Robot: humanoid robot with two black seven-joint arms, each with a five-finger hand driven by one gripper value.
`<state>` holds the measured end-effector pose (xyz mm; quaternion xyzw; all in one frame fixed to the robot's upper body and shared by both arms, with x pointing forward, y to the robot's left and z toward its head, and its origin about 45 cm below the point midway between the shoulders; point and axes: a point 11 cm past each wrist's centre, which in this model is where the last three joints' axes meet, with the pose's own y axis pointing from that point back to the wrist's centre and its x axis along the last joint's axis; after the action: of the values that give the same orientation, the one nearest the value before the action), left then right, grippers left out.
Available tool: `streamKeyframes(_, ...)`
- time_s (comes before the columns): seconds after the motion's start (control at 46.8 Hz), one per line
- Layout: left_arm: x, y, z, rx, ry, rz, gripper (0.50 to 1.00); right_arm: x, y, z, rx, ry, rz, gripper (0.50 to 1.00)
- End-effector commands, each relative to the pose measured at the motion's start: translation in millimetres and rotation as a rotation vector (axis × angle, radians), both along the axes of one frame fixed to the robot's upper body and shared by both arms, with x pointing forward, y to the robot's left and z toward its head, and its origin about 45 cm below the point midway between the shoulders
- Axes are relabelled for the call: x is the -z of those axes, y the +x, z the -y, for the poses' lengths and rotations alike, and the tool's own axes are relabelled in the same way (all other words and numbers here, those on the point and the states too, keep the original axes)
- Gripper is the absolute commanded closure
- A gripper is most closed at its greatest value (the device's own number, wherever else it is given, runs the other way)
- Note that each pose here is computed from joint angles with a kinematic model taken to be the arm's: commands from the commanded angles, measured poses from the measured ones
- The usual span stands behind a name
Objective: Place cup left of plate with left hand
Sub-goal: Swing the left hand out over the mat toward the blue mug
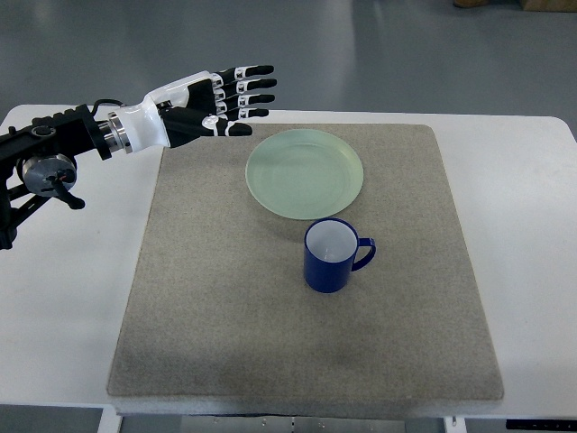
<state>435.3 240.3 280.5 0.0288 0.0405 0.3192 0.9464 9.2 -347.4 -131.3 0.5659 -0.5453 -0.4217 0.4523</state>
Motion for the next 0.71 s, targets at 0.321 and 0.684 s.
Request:
streamKeyframes(0.321, 44, -28.8, 8, 0.075, 0.086, -0.053, 0.506, 0, 0.1, 0, 0.001, 0.000, 0.000, 0.568)
streamKeyframes(0.684, 66, -55.3, 21, 0.164, 0.140, -0.069, 0.506, 0, 0.1, 0, 0.001, 0.000, 0.000, 0.568)
